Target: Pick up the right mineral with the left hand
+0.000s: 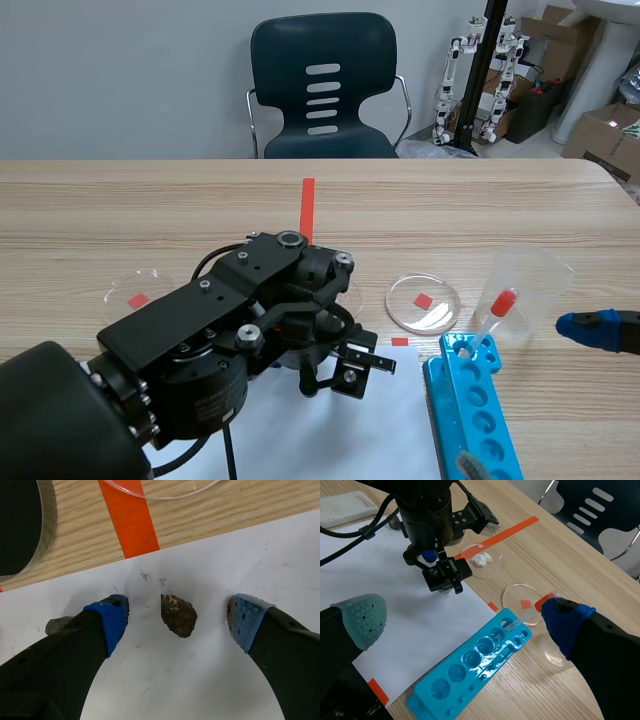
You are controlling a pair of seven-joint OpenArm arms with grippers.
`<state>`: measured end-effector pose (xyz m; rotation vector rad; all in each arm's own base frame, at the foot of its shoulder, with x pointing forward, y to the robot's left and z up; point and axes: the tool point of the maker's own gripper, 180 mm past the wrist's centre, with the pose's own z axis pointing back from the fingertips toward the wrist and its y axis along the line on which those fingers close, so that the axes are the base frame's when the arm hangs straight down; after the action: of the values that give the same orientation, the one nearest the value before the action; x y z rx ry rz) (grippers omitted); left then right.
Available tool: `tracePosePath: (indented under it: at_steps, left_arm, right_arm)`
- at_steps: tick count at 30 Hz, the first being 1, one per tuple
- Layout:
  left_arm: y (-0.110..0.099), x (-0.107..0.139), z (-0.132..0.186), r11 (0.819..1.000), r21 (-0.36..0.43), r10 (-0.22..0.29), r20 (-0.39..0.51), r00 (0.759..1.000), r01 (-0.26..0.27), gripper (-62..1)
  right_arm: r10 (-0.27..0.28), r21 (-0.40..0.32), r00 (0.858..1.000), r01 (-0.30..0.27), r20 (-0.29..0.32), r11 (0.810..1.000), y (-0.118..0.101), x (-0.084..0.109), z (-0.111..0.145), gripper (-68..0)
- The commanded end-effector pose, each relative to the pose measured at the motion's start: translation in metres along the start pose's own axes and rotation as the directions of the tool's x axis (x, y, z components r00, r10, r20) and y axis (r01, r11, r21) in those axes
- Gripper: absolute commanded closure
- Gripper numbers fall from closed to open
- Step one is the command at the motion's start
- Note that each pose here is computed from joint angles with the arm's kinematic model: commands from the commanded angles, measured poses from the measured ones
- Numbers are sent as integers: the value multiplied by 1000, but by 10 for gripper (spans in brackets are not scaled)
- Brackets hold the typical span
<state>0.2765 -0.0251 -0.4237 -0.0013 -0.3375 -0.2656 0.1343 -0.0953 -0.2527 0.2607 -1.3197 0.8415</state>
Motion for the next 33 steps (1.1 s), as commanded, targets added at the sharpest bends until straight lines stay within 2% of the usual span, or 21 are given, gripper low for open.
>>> tracePosePath:
  at_steps: [1,5,20,25,33]
  left_arm:
    - [-5,9,6,1000,-15,0,14,1000,0,-421]
    - [-4,7,5,1000,-12,-1,3,1000,1,-400]
    - [-5,6,5,1000,-16,1,2,1000,-1,-394]
    - [-5,7,6,1000,-18,1,5,1000,-1,-267]
    - [-6,7,6,1000,-18,1,4,1000,-1,-145]
  right_arm:
    - [8,-6,1000,-8,23,1000,-4,6,-1,-655]
    - [8,-6,1000,-8,23,1000,-4,6,-1,-655]
    - [8,-6,1000,-8,23,1000,-4,6,-1,-655]
    - [8,-6,1000,-8,23,1000,-4,6,-1,-655]
    - [8,-6,1000,-8,23,1000,-4,6,-1,-655]
